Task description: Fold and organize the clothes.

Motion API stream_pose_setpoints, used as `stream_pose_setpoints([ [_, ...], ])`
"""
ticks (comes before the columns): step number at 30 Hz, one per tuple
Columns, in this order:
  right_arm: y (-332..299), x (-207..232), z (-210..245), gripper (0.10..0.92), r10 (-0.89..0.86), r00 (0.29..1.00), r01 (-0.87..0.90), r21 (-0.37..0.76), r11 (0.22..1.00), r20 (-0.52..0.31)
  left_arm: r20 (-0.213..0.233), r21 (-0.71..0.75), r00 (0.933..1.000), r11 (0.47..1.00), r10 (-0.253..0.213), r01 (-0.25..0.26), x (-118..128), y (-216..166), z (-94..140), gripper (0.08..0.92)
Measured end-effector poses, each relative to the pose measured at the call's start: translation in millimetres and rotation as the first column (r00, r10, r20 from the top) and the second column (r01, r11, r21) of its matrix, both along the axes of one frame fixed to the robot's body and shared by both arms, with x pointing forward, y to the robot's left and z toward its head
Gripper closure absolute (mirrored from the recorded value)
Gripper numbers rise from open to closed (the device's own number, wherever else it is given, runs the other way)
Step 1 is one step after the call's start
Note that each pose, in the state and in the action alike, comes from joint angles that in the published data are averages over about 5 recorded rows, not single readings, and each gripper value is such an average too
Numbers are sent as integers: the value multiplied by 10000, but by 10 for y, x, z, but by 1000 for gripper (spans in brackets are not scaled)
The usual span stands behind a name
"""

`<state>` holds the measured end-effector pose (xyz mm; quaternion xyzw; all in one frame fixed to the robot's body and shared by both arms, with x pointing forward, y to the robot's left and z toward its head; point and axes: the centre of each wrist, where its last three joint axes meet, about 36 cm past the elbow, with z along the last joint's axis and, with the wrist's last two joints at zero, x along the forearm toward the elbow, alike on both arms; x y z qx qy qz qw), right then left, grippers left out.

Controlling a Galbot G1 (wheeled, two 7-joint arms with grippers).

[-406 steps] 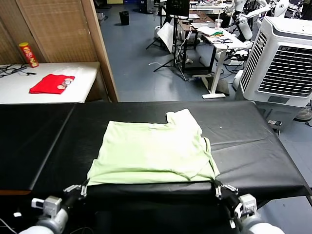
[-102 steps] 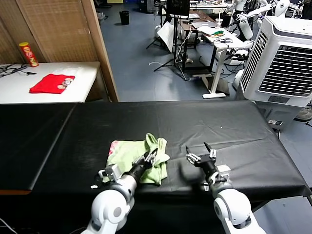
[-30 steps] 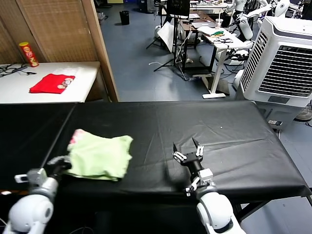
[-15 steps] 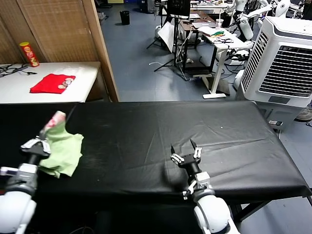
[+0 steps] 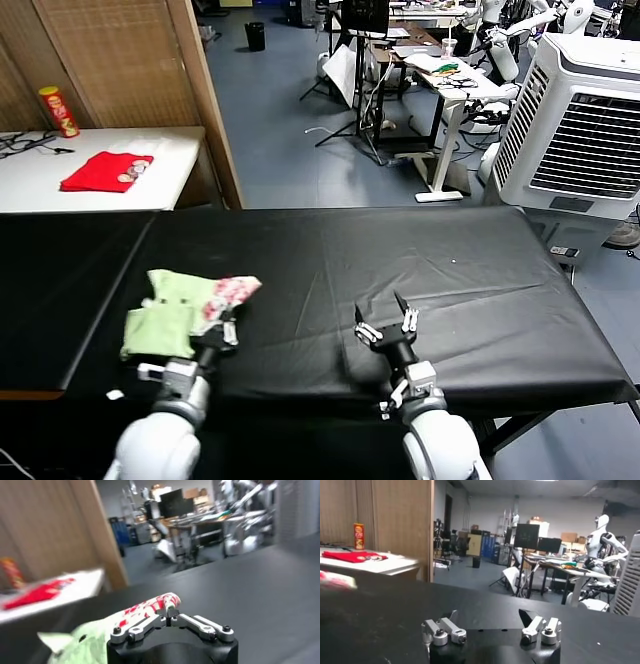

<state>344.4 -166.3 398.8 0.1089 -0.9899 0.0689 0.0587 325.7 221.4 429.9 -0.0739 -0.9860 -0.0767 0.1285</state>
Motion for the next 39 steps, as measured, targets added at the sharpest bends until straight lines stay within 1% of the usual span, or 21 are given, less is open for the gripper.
stream_pose_setpoints([
  [2,-6,-7,-12,224,169,9998,-169,29,9999,-127,5,-371,9997,9990,-255,255,-24,-141,-22,817],
  [4,-10,-9,-25,224,374,9988,-372,83,9993,-304,75,-704,9984,9959,-560,564,-60,-273,-22,728],
  [6,-11,-6,-38,224,625,9968,-620,120,9980,-498,176,-988,9959,9910,-893,906,-100,-389,-10,610],
  [10,-1,17,-51,224,1082,9897,-1060,285,9940,-936,390,-1634,9874,9739,-1534,1578,-168,-534,41,392],
  [12,30,34,-49,224,1209,9844,-1145,566,9918,-1277,501,-1966,9841,9644,-1704,1770,-178,-551,82,293],
  [13,55,46,-46,224,1249,9807,-1140,789,9903,-1504,563,-2105,9833,9606,-1731,1812,-175,-545,103,258],
  [15,125,75,-29,224,1358,9704,-1097,1364,9846,-1997,687,-2281,9828,9563,-1716,1829,-166,-512,143,216],
  [20,377,179,18,224,2353,9148,-1232,3282,9366,-3281,891,-2222,9854,9615,-1453,1618,-168,-345,214,202],
  [23,549,251,24,224,3204,8736,-1523,4195,8949,-3663,958,-2083,9882,9684,-1194,1371,-198,-259,242,201],
  [27,748,359,-25,224,3875,8362,-1799,4732,8624,-3882,952,-2081,9911,9718,-929,1111,-260,-211,260,201],
  [30,856,440,-73,256,4109,8198,-1902,4872,8524,-3989,923,-2120,9925,9724,-797,978,-300,-188,275,201],
  [31,880,463,-86,287,4150,8164,-1916,4895,8507,-4016,916,-2130,9929,9726,-756,937,-310,-180,280,201],
  [34,915,512,-121,426,4189,8106,-1908,4918,8495,-4091,877,-2126,9942,9738,-628,803,-336,-154,290,201],
  [35,918,522,-132,492,4187,8100,-1901,4914,8499,-4107,856,-2118,9946,9743,-593,763,-344,-148,289,201],
  [37,917,540,-153,593,4178,8103,-1910,4889,8512,-4109,813,-2113,9952,9749,-540,702,-358,-145,283,201],
  [38,913,547,-164,660,4168,8118,-1934,4852,8527,-4089,797,-2121,9955,9749,-521,680,-364,-148,278,201],
  [39,904,555,-174,710,4154,8139,-1969,4799,8550,-4062,786,-2135,9956,9747,-504,662,-370,-153,274,201],
])
